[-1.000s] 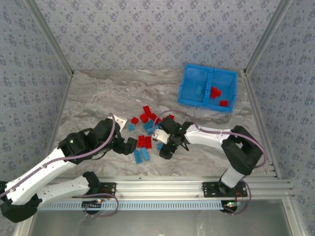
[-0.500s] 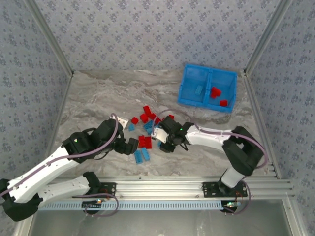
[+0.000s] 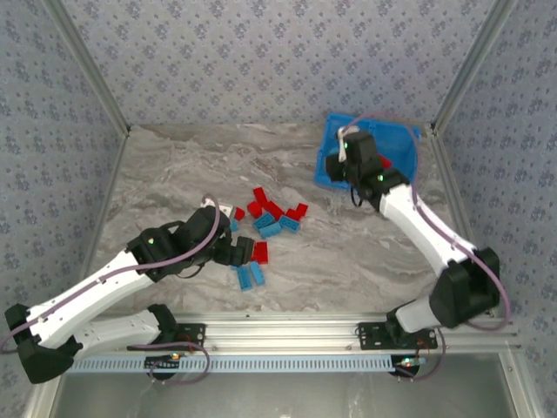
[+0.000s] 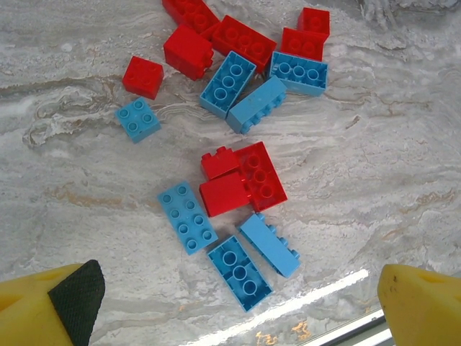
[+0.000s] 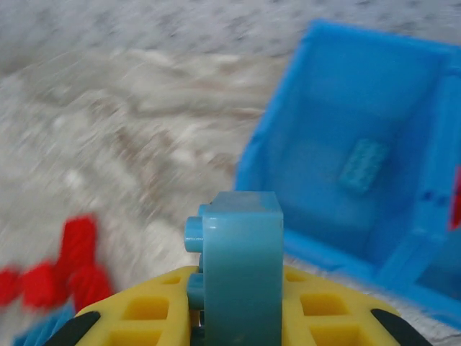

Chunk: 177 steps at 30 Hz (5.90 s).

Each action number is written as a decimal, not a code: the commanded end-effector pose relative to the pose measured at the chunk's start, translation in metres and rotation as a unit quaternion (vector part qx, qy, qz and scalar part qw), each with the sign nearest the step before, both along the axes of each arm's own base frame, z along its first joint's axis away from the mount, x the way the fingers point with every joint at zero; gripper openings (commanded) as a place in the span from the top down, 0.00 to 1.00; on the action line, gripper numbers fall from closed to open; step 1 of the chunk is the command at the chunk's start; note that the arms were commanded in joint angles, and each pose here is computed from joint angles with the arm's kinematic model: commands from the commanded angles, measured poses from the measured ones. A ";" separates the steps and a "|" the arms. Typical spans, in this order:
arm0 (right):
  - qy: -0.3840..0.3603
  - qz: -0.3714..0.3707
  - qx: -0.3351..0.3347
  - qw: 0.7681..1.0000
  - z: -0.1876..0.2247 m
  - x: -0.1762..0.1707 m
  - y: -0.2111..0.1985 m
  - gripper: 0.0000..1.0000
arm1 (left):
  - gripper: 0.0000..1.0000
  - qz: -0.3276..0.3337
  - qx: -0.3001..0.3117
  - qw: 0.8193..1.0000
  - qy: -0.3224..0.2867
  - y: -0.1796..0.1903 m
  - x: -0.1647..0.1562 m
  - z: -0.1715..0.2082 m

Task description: Sort the legos into containers by color

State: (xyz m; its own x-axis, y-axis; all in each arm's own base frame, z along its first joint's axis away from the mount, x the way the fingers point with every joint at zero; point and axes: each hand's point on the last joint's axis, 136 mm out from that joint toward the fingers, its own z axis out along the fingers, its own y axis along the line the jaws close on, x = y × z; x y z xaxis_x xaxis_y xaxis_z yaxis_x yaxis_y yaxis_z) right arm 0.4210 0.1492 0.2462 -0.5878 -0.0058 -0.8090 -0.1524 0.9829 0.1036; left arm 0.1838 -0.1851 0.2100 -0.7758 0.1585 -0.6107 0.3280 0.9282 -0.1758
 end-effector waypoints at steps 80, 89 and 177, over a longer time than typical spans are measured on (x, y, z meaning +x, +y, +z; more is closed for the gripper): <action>0.052 -0.126 0.002 0.991 -0.015 -0.124 -0.042 0.18 | 0.80 0.128 0.032 0.983 0.126 -0.075 0.002 -0.099; 0.002 -0.165 0.040 0.986 0.011 -0.163 -0.078 0.15 | 0.81 0.003 -0.045 0.995 -0.093 -0.180 0.097 0.023; 0.164 0.061 -0.060 0.983 -0.126 -0.153 0.093 0.10 | 0.30 0.214 0.032 0.960 0.177 -0.009 -0.020 -0.178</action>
State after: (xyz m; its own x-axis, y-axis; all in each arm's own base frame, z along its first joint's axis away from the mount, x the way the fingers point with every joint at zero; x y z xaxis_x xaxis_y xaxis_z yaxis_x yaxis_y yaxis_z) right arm 0.2693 0.2561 0.1155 -0.8076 -0.2075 -0.5520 -0.2899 0.9548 0.0653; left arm 0.1555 -0.1928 0.0334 -0.9517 -0.1639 -0.2596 -0.1259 0.9796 -0.1569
